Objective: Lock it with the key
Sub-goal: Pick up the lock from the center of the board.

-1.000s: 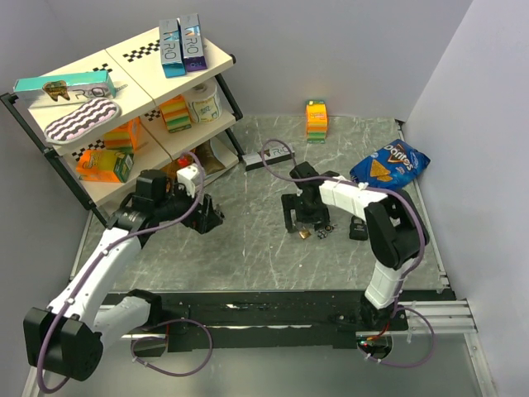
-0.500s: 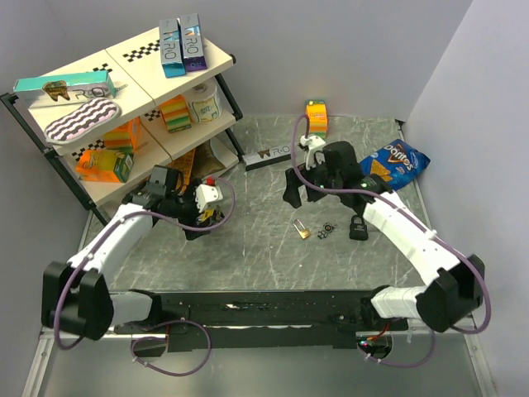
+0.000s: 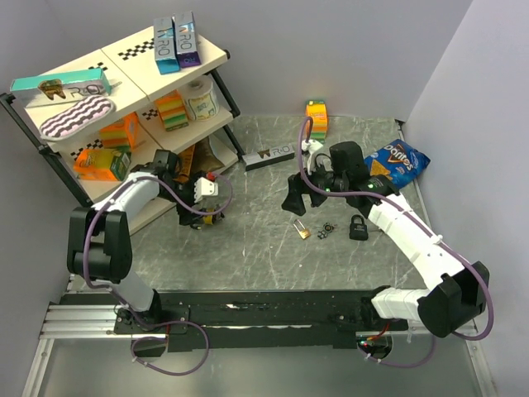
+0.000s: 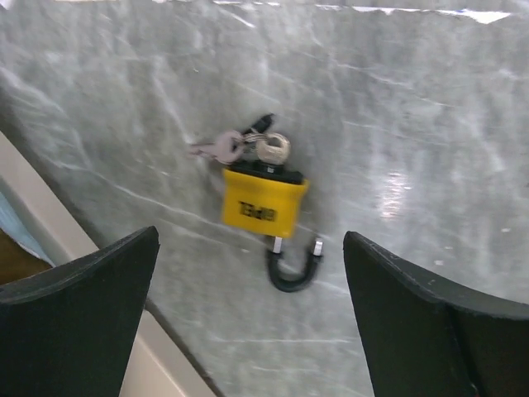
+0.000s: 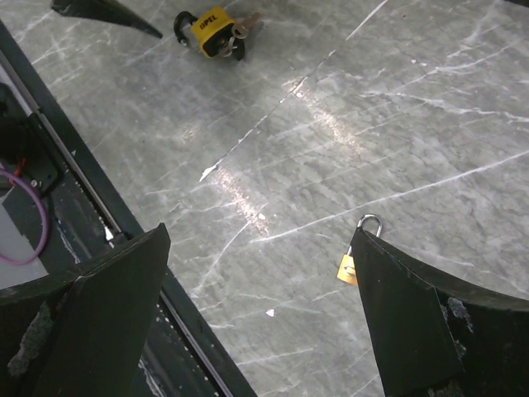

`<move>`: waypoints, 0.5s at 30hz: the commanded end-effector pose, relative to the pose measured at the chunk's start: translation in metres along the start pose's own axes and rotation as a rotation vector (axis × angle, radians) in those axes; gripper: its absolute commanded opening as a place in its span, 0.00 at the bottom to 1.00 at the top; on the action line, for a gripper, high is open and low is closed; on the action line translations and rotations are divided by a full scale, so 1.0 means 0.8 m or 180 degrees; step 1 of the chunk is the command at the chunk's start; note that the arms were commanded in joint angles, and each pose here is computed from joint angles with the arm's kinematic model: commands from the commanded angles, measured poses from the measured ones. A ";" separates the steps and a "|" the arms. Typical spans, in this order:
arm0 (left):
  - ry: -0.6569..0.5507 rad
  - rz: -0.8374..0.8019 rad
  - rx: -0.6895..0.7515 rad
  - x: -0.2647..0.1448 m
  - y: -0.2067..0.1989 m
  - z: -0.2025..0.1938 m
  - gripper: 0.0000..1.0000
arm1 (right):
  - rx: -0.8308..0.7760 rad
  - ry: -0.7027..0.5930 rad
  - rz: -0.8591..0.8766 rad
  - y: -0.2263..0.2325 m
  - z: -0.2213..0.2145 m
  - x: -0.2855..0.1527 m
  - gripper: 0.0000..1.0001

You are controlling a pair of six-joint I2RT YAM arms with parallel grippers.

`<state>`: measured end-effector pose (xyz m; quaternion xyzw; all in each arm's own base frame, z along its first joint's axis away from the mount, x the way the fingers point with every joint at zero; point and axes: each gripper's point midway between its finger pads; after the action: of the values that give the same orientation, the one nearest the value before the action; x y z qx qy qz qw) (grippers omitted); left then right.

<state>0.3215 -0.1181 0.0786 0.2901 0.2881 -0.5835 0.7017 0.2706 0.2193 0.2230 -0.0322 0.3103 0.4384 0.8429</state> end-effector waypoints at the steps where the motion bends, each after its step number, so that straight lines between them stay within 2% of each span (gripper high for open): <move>1: -0.0150 -0.0171 0.0187 0.014 0.008 -0.003 0.99 | 0.0026 0.0019 0.0126 0.005 -0.002 -0.003 0.99; 7: -0.0101 -0.0275 0.0142 0.028 0.007 -0.017 0.94 | 0.0082 0.0059 0.0188 0.005 -0.006 -0.001 0.99; 15: 0.0035 -0.0249 0.0169 0.031 -0.013 -0.025 0.94 | 0.0168 0.0145 0.0327 0.009 -0.011 0.005 0.99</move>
<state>0.3176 -0.1188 0.0406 0.2872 0.3071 -0.6111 0.6707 0.2620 0.2202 0.2097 -0.0116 0.3465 0.4570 0.8191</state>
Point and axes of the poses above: each gripper's point midway between its finger pads, its own x axis out along the fingers, its own y axis along the line the jaws close on, z = x × y, and after that the axes turned 4 degrees about -x, right-handed
